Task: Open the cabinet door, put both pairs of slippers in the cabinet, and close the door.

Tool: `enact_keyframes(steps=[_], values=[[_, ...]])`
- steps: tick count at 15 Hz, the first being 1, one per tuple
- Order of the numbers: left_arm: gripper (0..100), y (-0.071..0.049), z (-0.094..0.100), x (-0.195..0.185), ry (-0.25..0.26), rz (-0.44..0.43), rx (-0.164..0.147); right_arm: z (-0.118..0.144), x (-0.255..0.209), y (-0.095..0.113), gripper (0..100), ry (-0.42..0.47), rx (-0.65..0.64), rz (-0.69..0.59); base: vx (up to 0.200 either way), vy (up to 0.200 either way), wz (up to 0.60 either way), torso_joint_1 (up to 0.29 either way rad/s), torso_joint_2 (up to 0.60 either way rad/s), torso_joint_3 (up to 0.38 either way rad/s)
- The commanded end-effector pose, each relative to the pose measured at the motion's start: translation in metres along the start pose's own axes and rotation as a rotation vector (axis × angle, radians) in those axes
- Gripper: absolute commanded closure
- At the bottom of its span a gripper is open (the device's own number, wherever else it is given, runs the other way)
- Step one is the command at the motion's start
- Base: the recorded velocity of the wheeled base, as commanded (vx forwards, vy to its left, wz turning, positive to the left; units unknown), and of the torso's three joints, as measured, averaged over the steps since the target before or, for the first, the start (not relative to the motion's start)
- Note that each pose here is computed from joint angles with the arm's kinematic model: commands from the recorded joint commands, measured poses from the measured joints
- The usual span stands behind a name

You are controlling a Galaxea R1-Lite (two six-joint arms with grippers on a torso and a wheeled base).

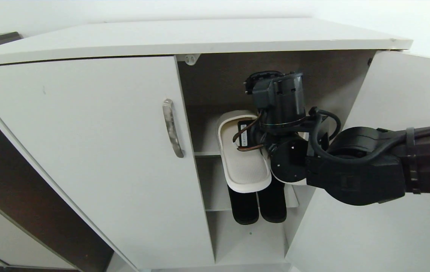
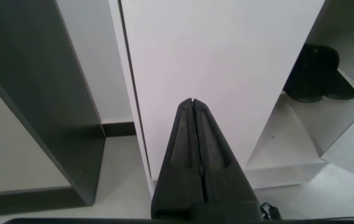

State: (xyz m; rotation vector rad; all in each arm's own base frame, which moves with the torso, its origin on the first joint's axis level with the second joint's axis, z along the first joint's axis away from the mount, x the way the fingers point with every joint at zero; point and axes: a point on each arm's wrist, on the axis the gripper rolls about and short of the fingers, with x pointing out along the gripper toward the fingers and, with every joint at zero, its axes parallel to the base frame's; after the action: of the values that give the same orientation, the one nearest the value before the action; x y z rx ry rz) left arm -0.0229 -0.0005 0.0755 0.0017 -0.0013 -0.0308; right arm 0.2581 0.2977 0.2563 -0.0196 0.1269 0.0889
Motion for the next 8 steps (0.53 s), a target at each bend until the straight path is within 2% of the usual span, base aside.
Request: enact_keyframes(steps=[1,8], values=[[100,0.000,0.000,0.000,0.001,0.000,0.000,-0.006,0.007,0.006,100,-0.002,0.002,0.000,0.000,0.000,0.00,0.000,0.00,0.000],[100,0.000,0.000,0.000,0.001,0.000,-0.002,0.001,0.049,0.004,100,-0.049,0.036,-0.060,0.000,0.000,0.00,0.000,0.00,0.000]])
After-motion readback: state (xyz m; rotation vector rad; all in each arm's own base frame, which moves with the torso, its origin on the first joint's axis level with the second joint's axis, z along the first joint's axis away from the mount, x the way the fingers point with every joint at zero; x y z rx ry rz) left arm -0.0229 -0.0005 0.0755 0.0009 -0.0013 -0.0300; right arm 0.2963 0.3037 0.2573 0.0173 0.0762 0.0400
